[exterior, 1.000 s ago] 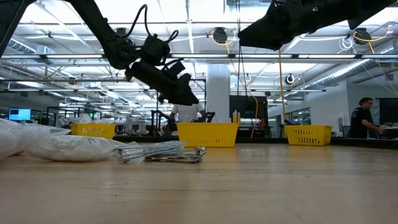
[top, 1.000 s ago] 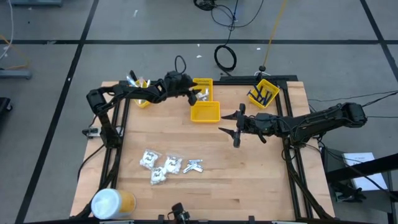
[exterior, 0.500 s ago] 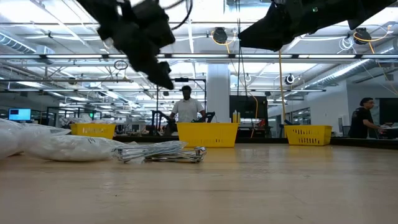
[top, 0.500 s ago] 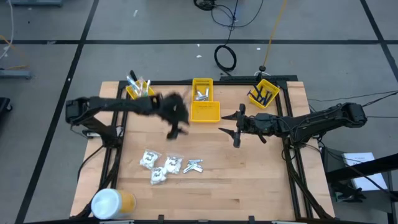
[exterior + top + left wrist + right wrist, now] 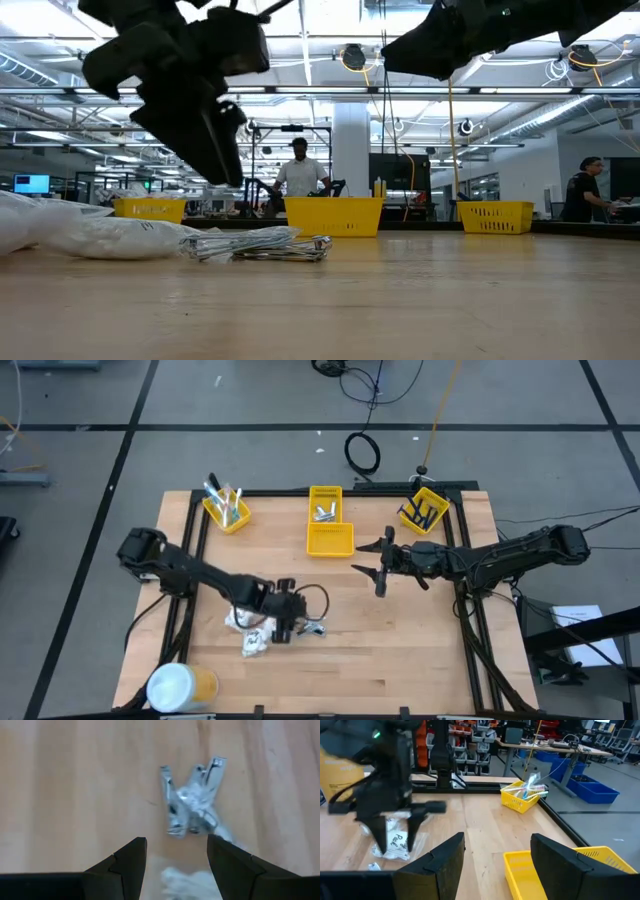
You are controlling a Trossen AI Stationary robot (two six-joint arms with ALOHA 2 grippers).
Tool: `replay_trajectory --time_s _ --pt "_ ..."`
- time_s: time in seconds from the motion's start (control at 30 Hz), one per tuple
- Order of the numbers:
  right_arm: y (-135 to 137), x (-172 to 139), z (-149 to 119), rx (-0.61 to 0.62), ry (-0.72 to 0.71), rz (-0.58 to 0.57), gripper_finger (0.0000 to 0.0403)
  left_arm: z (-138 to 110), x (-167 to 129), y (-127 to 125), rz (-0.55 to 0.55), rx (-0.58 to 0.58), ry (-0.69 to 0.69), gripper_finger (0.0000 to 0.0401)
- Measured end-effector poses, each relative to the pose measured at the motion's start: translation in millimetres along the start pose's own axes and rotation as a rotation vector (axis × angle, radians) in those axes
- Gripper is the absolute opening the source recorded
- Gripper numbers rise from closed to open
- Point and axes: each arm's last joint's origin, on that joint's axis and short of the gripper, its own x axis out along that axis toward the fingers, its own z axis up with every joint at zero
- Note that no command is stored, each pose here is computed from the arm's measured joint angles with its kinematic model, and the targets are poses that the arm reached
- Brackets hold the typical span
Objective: Pick & Place Travel size toiletries
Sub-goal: Put the nail cutter into the top middle yellow bin
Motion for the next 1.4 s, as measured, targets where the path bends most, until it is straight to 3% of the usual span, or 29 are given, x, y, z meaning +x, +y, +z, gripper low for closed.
replay_trajectory --time_s 0.27,0.57,0.77,1.03,1.27,1.4 --pt "0 0 0 0.030 0.000 -0.002 0.0215 -9 36 -34 -0.067 -0.166 0.007 0.0202" --pt "0 0 2 0.019 -0.015 -0.003 0.0215 -19 53 -20 -0.017 -0.346 0.133 0.0202" --pt "0 0 2 -0.022 -0.022 -0.004 0.0215 -23 52 -14 -0.020 -0.291 0.185 0.0176" --pt "0 0 2 -0.025 -0.022 -0.004 0.0215 -24 52 -12 -0.033 -0.263 0.208 0.0033" --pt "0 0 2 -0.018 -0.021 -0.003 0.0215 -21 29 -10 -0.074 -0.227 0.196 0.0036" --pt "0 0 2 -0.018 -0.021 -0.002 0.0215 -4 -6 -11 -0.053 -0.148 0.019 0.0035"
